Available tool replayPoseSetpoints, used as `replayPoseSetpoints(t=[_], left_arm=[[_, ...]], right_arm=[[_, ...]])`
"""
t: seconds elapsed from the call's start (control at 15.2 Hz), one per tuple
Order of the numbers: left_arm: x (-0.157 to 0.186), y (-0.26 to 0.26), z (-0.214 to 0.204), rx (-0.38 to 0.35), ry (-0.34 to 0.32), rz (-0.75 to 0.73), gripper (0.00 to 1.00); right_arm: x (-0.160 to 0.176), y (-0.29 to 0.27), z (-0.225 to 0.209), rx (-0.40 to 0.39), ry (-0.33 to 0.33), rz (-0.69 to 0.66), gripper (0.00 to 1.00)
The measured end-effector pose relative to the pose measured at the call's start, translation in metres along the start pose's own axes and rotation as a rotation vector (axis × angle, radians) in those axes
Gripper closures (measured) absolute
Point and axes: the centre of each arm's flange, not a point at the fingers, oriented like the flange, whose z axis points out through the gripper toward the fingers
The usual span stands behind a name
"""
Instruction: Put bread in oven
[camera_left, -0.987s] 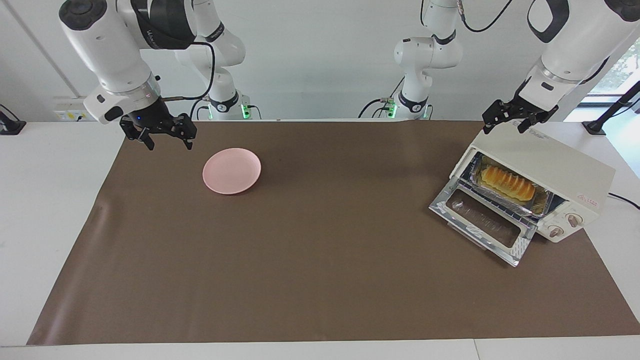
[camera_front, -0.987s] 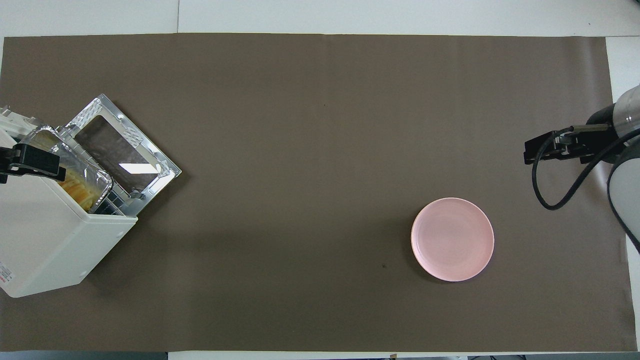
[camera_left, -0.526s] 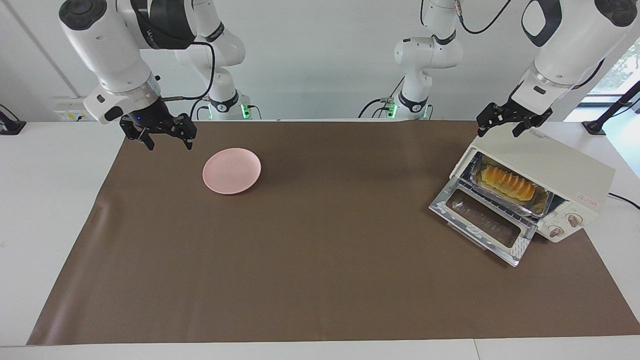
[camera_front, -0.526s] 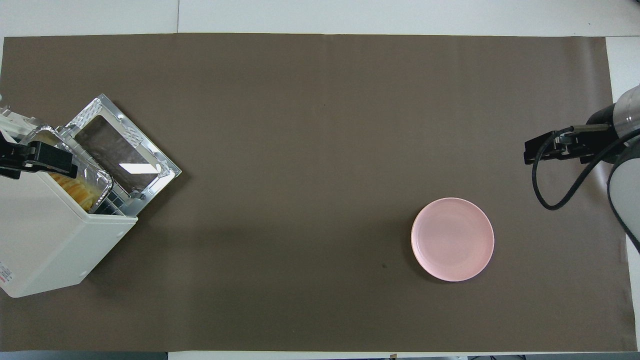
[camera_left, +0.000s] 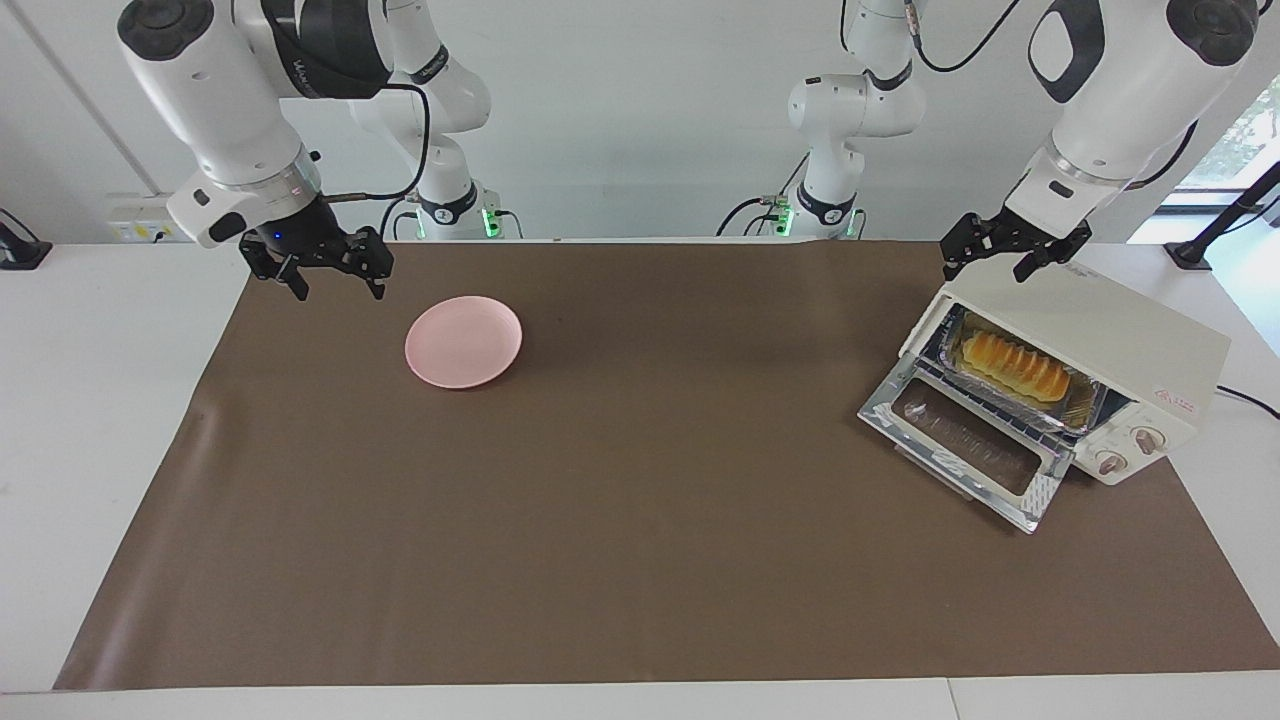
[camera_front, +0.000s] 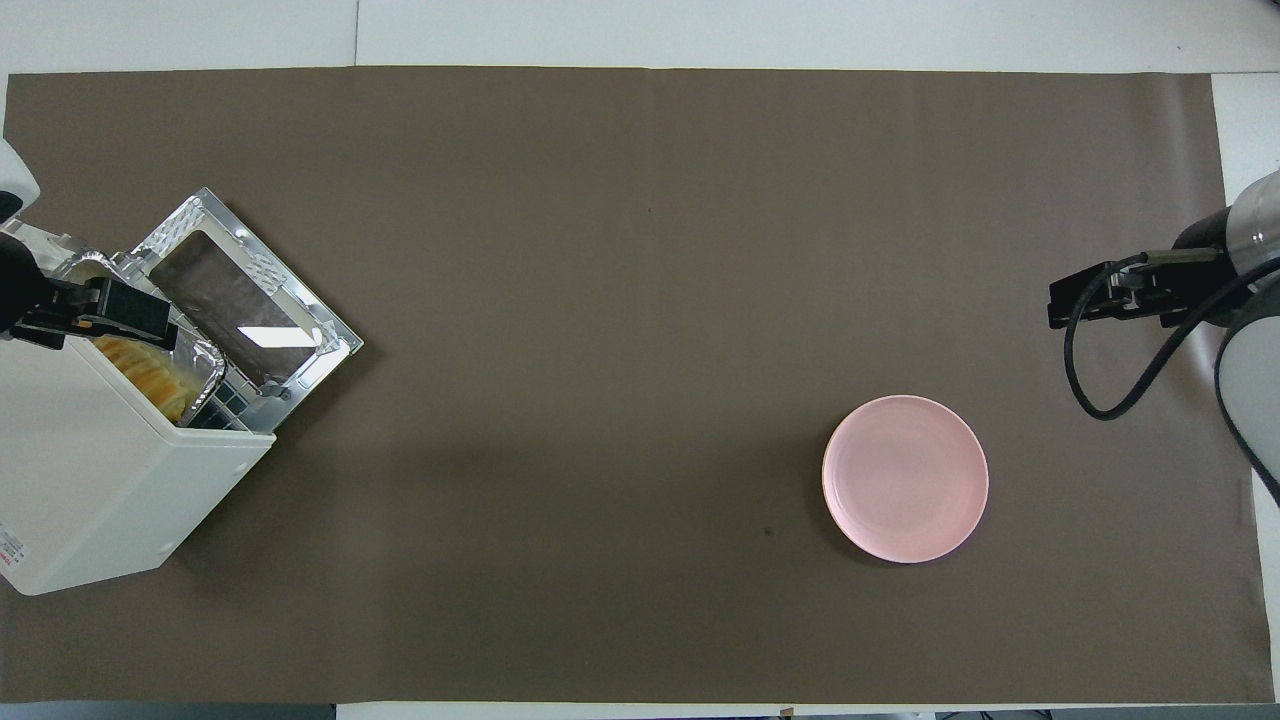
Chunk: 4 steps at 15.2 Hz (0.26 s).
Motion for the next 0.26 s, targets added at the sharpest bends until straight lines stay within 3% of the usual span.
replayPoseSetpoints(t=[0.26], left_arm=[[0.0038, -0.0020, -0.0023, 0.001, 0.031, -0.006, 0.00]], right_arm=[[0.0000, 0.0000, 0.0000, 0.000, 0.000, 0.000, 0.00]])
